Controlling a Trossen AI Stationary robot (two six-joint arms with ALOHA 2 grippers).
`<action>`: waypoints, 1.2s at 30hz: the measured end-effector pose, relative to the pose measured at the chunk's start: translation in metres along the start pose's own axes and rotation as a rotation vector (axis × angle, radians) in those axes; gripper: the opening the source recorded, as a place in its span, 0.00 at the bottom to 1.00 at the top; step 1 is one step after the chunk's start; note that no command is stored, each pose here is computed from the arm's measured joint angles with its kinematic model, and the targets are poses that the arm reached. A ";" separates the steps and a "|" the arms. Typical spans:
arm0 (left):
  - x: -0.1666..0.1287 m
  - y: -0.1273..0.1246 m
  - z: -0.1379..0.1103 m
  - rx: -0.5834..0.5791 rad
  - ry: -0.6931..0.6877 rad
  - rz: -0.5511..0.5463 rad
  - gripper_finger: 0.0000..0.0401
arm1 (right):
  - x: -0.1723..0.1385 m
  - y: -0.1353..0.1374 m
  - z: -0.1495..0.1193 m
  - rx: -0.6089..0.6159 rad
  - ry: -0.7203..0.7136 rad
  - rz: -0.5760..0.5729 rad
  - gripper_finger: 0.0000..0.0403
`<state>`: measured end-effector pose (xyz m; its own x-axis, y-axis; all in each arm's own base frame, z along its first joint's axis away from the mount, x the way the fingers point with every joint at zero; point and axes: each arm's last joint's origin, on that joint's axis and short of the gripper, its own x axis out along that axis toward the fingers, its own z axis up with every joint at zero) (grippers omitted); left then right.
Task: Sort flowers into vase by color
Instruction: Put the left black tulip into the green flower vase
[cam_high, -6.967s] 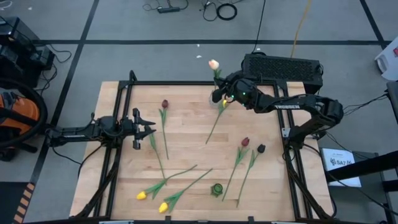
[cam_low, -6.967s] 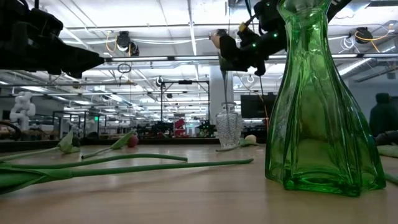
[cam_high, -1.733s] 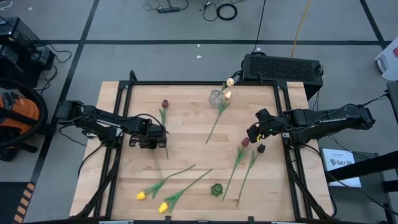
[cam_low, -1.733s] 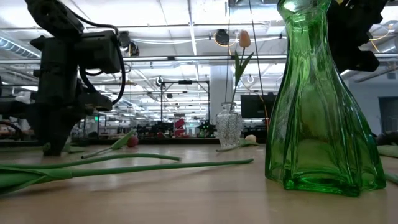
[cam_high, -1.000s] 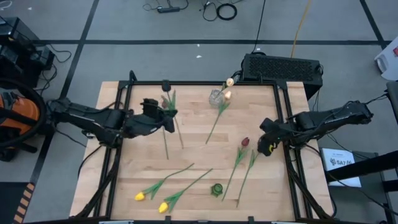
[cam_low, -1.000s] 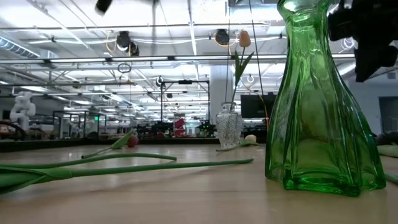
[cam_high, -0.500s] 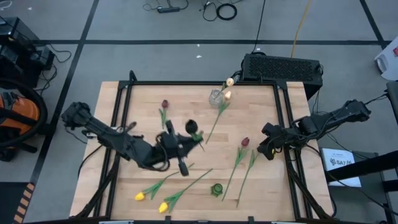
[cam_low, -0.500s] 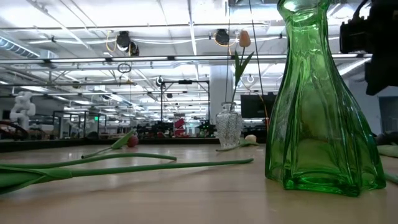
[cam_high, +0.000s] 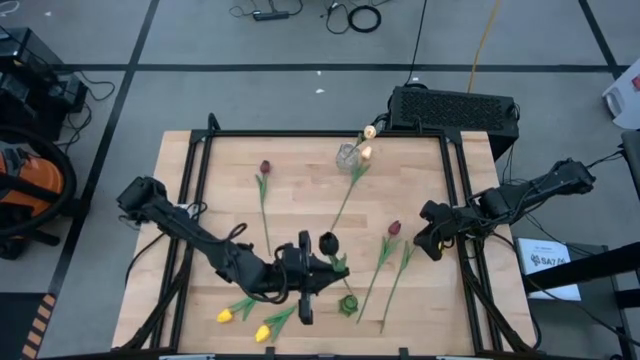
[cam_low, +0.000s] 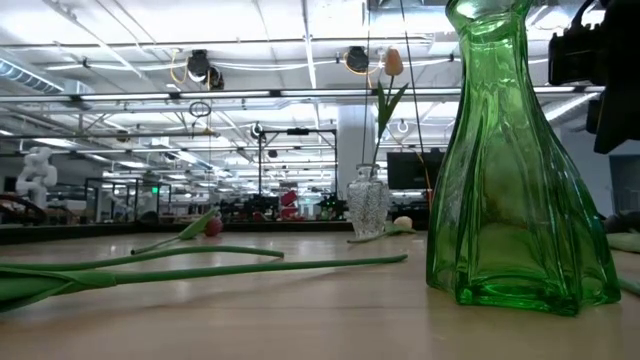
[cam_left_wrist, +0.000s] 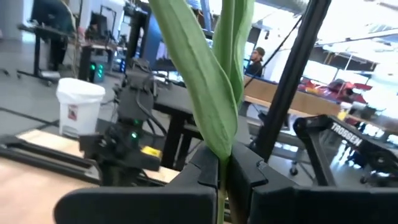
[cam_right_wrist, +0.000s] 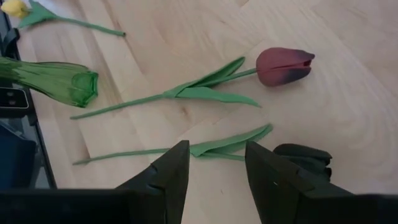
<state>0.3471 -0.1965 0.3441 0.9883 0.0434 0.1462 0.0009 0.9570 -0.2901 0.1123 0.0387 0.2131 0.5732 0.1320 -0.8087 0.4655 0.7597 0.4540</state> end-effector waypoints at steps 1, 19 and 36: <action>0.000 -0.001 -0.003 -0.001 0.006 -0.003 0.02 | 0.000 0.000 0.000 -0.003 0.000 0.000 0.37; 0.010 -0.001 -0.040 0.134 0.087 0.023 0.02 | 0.000 0.000 0.000 -0.025 0.001 -0.001 0.37; 0.014 0.006 -0.067 0.161 0.224 0.058 0.10 | 0.000 0.000 0.000 -0.024 0.000 -0.002 0.37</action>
<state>0.3709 -0.2093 0.2806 0.9951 0.0518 -0.0843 -0.0629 0.9889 -0.1349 0.1122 0.0386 0.2130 0.5723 0.1309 -0.8095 0.4498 0.7753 0.4434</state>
